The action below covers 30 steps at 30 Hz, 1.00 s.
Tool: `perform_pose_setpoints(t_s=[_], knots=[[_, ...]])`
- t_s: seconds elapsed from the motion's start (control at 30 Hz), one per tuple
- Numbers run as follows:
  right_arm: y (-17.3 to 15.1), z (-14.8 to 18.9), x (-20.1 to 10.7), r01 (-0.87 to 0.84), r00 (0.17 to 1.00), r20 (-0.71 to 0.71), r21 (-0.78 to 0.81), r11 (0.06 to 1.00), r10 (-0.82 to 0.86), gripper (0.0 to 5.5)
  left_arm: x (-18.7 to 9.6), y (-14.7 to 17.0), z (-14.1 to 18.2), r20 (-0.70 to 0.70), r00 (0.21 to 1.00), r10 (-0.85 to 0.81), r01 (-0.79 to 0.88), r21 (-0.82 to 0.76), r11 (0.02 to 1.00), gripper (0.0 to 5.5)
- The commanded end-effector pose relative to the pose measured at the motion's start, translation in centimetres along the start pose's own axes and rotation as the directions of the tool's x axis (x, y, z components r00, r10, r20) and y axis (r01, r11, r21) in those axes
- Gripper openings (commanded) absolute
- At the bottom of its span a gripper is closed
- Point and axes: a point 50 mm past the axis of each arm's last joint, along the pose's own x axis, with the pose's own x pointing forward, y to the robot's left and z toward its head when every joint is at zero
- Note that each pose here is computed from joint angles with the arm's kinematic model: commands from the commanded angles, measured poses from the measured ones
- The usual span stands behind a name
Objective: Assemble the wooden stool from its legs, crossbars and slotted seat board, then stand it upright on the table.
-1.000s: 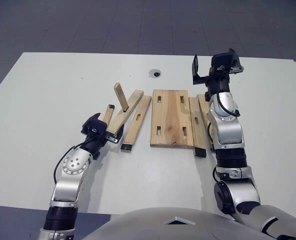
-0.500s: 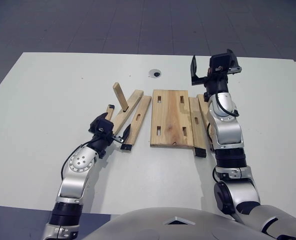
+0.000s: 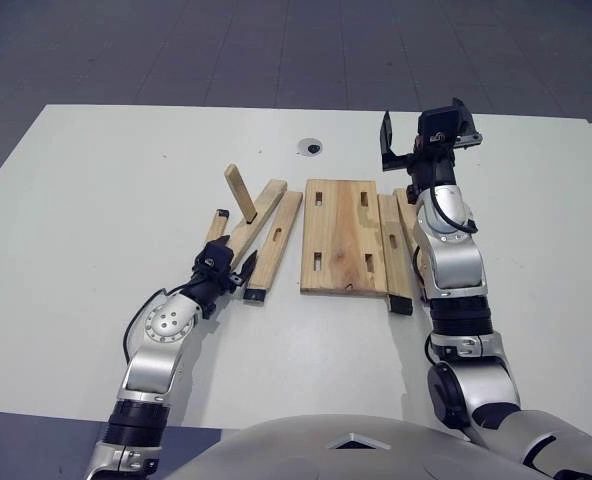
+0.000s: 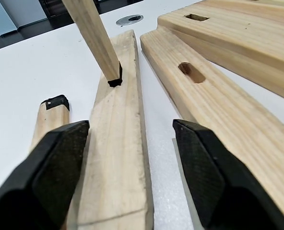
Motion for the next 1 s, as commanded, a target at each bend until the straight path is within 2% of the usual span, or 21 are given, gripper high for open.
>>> perform_pose_setpoints(t_s=[0.03, 0.07, 0.17, 0.27, 0.47, 0.57, 0.7, 0.77, 0.83, 0.87, 0.93, 1.0], knots=[[0.2, 0.2, 0.1, -0.010, 1.000, 0.006, 0.008, 1.000, 0.010, 5.40, 0.1, -0.5, -1.3, -0.086, 0.996, -0.014, 0.013, -0.010, 1.000, 3.08], [0.2, 0.3, 0.1, -0.011, 1.000, 0.007, 0.007, 1.000, 0.011, 5.40, 0.2, -0.5, -1.4, -0.098, 0.995, -0.014, 0.013, -0.012, 1.000, 3.22], [0.1, 0.3, 0.1, -0.009, 1.000, 0.009, 0.004, 1.000, 0.009, 5.40, 0.3, -0.6, -1.7, -0.135, 0.991, -0.022, 0.017, -0.038, 0.999, 2.82], [0.0, 0.3, 0.1, -0.004, 1.000, 0.011, 0.003, 1.000, 0.004, 5.40, 0.3, -0.6, -1.8, -0.165, 0.986, -0.025, 0.013, -0.074, 0.997, 3.20], [0.2, 0.5, 0.2, 0.001, 1.000, 0.019, 0.005, 1.000, -0.001, 5.40, 0.7, -0.2, -1.4, -0.166, 0.986, -0.030, 0.013, -0.100, 0.995, 2.23], [0.0, 0.5, 0.3, 0.004, 1.000, 0.019, 0.016, 1.000, -0.004, 5.40, 0.7, -0.1, -1.5, -0.168, 0.985, -0.027, 0.010, -0.103, 0.995, 2.11], [-0.2, 0.8, 0.5, 0.004, 1.000, -0.003, 0.104, 0.995, -0.004, 5.40, 0.6, 0.2, -1.2, -0.144, 0.990, -0.007, -0.009, -0.109, 0.994, 2.11], [-0.5, 0.7, 0.7, 0.001, 0.999, -0.043, 0.222, 0.975, 0.009, 5.40, 0.6, 1.2, -0.2, -0.090, 0.995, 0.038, -0.048, -0.114, 0.992, 2.11], [-1.2, 0.4, 1.0, 0.020, 0.991, -0.125, 0.467, 0.884, 0.044, 5.40, 0.7, 2.2, 2.0, 0.027, 0.997, 0.072, -0.068, -0.119, 0.991, 2.11], [-1.6, 0.1, 1.2, 0.027, 0.982, -0.162, 0.619, 0.785, 0.094, 5.40, 0.8, 2.7, 3.7, 0.104, 0.992, 0.073, -0.062, -0.108, 0.992, 2.11], [-2.0, 0.4, 1.5, 0.001, 0.968, -0.146, 0.820, 0.573, 0.206, 5.40, 0.9, 3.2, 6.6, 0.236, 0.970, 0.054, -0.037, -0.072, 0.997, 2.11], [-2.3, 1.3, 1.6, -0.060, 0.956, -0.068, 0.907, 0.416, 0.284, 5.40, 1.2, 3.5, 9.2, 0.331, 0.944, 0.015, -0.009, -0.018, 1.000, 2.11]])
